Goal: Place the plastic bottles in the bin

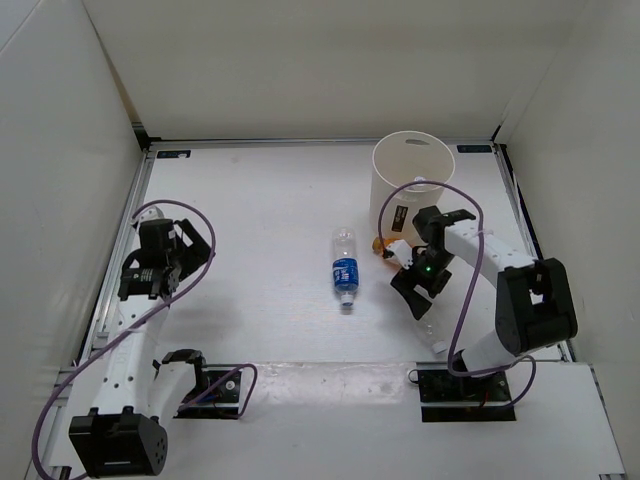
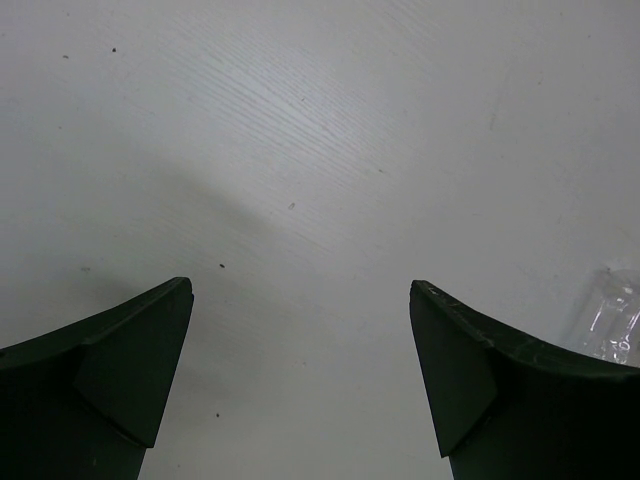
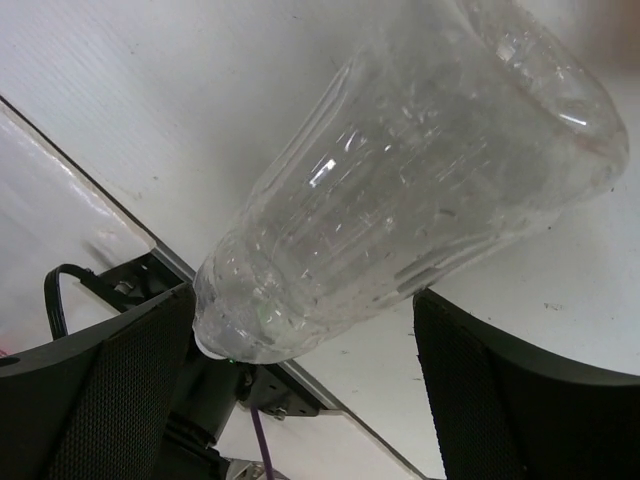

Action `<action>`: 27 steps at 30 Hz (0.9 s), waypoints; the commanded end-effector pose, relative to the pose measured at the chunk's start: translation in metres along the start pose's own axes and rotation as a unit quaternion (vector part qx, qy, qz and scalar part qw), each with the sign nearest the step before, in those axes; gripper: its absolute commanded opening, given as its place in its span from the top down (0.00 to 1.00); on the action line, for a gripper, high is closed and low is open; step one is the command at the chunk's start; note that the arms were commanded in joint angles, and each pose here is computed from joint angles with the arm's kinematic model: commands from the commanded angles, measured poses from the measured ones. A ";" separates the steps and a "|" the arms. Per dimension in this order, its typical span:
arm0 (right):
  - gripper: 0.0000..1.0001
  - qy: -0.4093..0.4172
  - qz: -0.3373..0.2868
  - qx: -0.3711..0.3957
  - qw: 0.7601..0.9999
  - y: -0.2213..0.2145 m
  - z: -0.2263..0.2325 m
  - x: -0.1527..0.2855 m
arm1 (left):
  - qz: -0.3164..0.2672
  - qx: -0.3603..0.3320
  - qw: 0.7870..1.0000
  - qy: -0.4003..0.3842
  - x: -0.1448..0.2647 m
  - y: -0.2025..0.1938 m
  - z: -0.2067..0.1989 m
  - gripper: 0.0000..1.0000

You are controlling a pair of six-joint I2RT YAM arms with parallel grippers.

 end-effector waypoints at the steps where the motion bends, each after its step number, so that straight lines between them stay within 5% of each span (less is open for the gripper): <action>1: 0.10 0.001 0.024 -0.011 1.000 0.002 -0.003 -0.001 | 0.002 0.004 1.000 0.015 0.005 -0.005 0.007 0.00; 9: 0.10 0.029 0.056 0.012 0.998 -0.006 0.007 -0.018 | -0.001 -0.004 1.000 0.029 0.007 0.001 0.008 0.00; 16: 0.21 0.029 0.079 0.026 0.996 -0.004 0.007 -0.023 | 0.001 -0.003 0.999 0.034 0.002 0.005 0.005 0.00; 22: 0.36 0.026 0.092 0.039 0.995 0.001 0.014 -0.022 | 0.003 0.002 0.999 0.032 0.000 0.006 0.002 0.00; 27: 0.58 0.014 0.077 0.054 0.995 0.005 0.014 -0.016 | 0.005 0.005 0.999 0.034 -0.002 0.004 0.003 0.00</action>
Point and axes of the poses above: each gripper's point midway between its finger pads, its own x axis back along the fingers, its own z axis along the line the jaws close on, y = z × x, the point moved 9 cm from there along x, back along the fingers, and after that the axes turned 3 degrees about x, right-handed, at the moved point
